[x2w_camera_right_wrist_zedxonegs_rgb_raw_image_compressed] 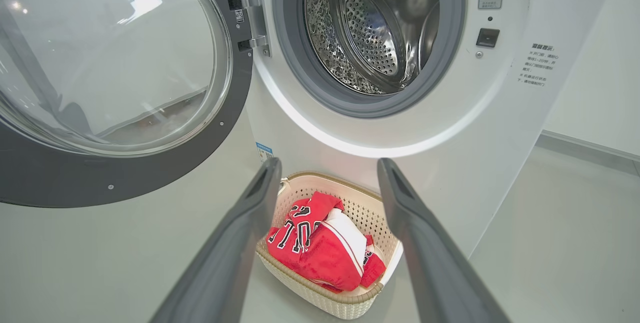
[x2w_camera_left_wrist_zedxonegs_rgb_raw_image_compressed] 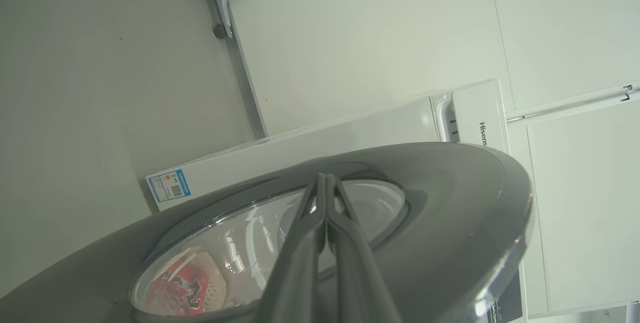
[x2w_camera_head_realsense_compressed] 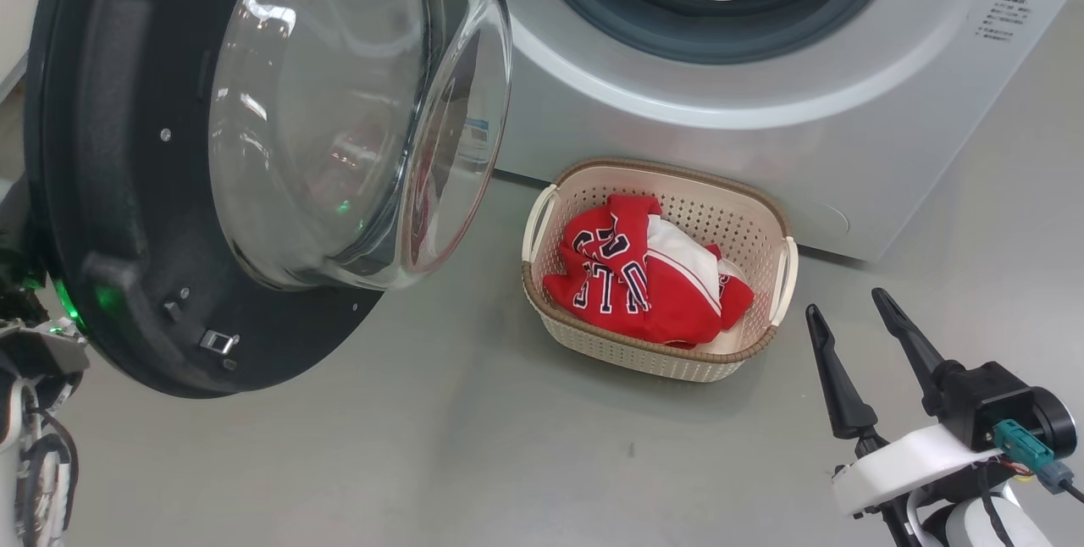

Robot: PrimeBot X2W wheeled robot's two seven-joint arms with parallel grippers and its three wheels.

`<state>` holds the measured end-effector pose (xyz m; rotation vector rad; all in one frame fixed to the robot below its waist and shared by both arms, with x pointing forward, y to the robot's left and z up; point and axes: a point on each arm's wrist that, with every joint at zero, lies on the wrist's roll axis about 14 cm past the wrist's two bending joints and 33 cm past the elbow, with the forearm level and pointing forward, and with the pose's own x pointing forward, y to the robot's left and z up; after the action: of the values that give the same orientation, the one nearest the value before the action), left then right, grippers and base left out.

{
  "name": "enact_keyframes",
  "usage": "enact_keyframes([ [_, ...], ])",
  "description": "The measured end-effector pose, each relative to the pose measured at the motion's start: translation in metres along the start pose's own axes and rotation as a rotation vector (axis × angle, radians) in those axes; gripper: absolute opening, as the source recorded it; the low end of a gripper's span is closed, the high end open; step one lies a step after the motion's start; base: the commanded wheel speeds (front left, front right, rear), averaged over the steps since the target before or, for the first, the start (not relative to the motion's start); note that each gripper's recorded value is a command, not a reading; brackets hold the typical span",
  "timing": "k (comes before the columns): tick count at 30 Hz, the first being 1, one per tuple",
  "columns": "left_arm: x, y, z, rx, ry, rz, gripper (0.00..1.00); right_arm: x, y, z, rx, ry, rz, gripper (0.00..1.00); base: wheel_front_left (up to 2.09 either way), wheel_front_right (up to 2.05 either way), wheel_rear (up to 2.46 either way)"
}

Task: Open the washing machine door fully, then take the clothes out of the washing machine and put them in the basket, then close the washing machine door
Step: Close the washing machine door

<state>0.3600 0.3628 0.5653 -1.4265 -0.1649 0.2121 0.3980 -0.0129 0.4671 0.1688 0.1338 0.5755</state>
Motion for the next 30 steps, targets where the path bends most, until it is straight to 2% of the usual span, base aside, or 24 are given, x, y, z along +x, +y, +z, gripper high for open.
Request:
enact_keyframes([
  [6, -0.004, -0.005, -0.016, 0.000, 0.070, -0.038, 0.00, 0.000, 0.001, 0.001, 0.005, -0.003, 0.001, 1.00, 0.00, 0.00, 0.00],
  [21, -0.019, -0.013, -0.088, 0.027, 0.341, -0.128, 0.00, -0.002, 0.008, 0.004, 0.013, -0.014, 0.014, 1.00, 0.00, 0.00, 0.00],
  [30, -0.020, -0.013, -0.128, 0.016, 0.474, -0.146, 0.00, -0.008, -0.005, 0.007, 0.017, -0.025, -0.035, 1.00, 0.00, 0.00, 0.00],
])
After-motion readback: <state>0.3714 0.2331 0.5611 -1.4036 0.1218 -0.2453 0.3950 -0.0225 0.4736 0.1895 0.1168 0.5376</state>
